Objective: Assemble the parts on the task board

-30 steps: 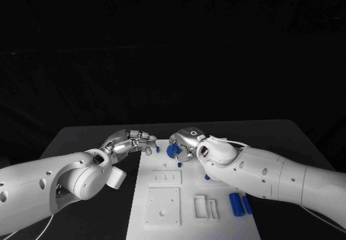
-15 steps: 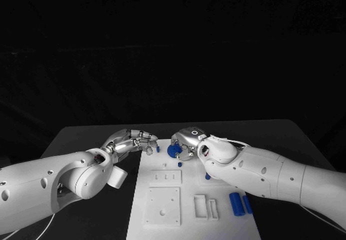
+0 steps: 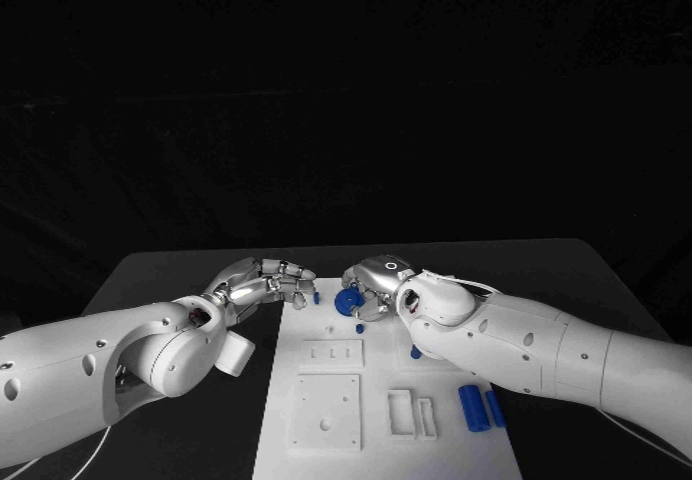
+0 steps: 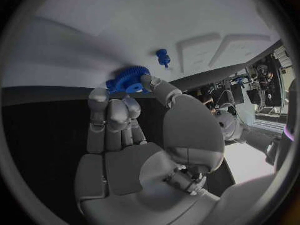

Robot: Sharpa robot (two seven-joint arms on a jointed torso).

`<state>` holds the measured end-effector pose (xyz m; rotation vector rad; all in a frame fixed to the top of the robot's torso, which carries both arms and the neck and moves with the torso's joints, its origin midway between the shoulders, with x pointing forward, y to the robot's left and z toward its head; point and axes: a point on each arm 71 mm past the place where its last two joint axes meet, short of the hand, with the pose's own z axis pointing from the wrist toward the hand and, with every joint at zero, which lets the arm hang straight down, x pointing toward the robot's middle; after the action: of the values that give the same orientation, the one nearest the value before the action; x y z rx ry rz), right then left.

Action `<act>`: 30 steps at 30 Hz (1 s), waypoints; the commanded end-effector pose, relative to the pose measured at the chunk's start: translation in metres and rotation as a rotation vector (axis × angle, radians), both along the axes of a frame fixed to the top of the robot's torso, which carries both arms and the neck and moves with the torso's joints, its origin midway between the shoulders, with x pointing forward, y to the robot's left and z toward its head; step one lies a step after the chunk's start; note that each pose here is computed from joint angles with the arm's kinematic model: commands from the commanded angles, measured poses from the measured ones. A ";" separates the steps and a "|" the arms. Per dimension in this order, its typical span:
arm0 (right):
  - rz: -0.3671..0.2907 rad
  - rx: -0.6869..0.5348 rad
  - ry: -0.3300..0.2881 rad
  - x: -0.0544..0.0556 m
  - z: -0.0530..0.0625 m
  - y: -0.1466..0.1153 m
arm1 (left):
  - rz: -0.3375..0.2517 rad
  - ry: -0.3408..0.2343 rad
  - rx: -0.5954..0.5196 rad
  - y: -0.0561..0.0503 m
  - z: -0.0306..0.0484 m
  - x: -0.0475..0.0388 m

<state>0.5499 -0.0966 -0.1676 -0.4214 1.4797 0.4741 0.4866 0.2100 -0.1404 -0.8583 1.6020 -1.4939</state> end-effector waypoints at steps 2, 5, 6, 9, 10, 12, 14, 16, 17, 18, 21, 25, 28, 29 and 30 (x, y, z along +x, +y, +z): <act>-0.010 0.076 0.046 0.000 0.000 -0.005 | -0.009 -0.003 -0.009 -0.001 0.0016 0.0002; -0.003 0.118 0.035 -0.001 0.003 -0.008 | -0.008 -0.006 -0.012 -0.001 0.0020 -0.0001; -0.001 0.131 0.036 -0.001 0.003 -0.010 | -0.010 -0.006 -0.013 -0.001 0.0021 -0.0003; -0.001 0.177 0.035 -0.002 0.006 -0.016 | -0.010 -0.006 -0.013 -0.001 0.0021 0.0000; 0.000 0.201 0.032 -0.003 0.009 -0.021 | -0.008 -0.006 -0.012 0.000 0.0020 0.0001; -0.001 0.230 0.033 -0.004 0.014 -0.027 | -0.006 -0.006 -0.012 0.001 0.0020 0.0004; -0.010 0.259 0.035 -0.005 0.020 -0.034 | -0.003 -0.007 -0.011 0.002 0.0020 0.0008; -0.018 0.278 0.034 -0.005 0.026 -0.044 | 0.002 -0.007 -0.010 0.003 0.0019 0.0013; -0.023 0.285 0.036 -0.005 0.029 -0.050 | 0.003 -0.007 -0.010 0.004 0.0019 0.0014; -0.031 0.296 0.041 -0.005 0.031 -0.057 | 0.004 -0.008 -0.010 0.004 0.0019 0.0015; -0.059 0.355 0.075 -0.001 0.042 -0.080 | -0.007 -0.014 -0.024 0.005 0.0026 0.0020; -0.080 0.364 0.135 0.007 0.047 -0.110 | -0.010 -0.021 -0.031 0.007 0.0031 0.0038; -0.068 0.398 0.195 0.013 0.045 -0.131 | -0.006 -0.022 -0.030 0.009 0.0030 0.0047; -0.072 0.411 0.205 0.015 0.044 -0.136 | -0.005 -0.023 -0.031 0.009 0.0030 0.0048; -0.080 0.426 0.214 0.016 0.044 -0.141 | -0.006 -0.023 -0.032 0.010 0.0031 0.0048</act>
<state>0.5673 -0.2407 -0.1207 -0.0045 1.4844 0.6123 0.4917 0.2211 -0.1404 -0.8680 1.5792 -1.4889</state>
